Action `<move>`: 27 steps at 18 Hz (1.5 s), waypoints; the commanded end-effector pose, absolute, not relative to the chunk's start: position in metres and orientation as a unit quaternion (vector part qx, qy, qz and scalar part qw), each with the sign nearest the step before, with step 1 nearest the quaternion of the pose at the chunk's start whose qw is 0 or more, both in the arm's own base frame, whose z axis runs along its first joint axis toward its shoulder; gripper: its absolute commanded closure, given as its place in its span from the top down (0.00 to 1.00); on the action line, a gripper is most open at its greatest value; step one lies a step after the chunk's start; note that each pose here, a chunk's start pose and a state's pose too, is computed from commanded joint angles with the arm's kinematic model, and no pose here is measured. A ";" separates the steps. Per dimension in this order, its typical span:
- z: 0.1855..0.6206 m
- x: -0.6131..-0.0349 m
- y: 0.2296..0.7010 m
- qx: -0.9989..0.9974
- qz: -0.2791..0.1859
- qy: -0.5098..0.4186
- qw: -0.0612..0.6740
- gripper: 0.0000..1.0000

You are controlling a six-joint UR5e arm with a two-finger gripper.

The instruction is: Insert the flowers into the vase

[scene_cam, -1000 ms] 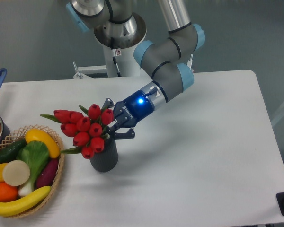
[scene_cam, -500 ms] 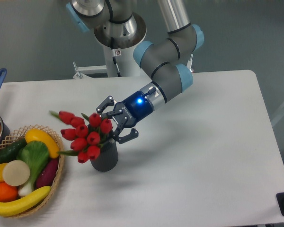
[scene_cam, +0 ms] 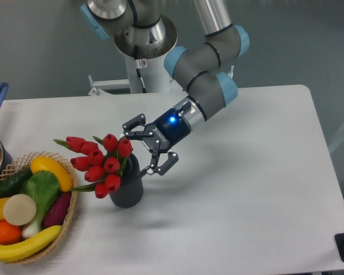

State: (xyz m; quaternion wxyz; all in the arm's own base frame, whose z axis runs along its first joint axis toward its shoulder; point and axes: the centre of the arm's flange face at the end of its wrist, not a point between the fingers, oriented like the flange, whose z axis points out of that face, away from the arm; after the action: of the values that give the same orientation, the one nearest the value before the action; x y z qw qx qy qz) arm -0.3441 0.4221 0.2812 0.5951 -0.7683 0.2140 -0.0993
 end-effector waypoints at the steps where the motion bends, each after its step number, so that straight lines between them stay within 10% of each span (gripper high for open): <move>1: 0.290 -0.351 0.414 -0.776 -0.081 0.215 0.587 1.00; 15: 0.427 -0.468 0.311 -0.905 0.172 0.194 0.337 1.00; 27: 0.502 -0.503 0.231 -0.928 0.148 0.300 0.165 1.00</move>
State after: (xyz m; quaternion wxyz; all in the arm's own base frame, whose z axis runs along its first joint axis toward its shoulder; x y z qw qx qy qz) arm -0.5028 0.2306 0.5024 0.1655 -0.9277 0.3003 0.1480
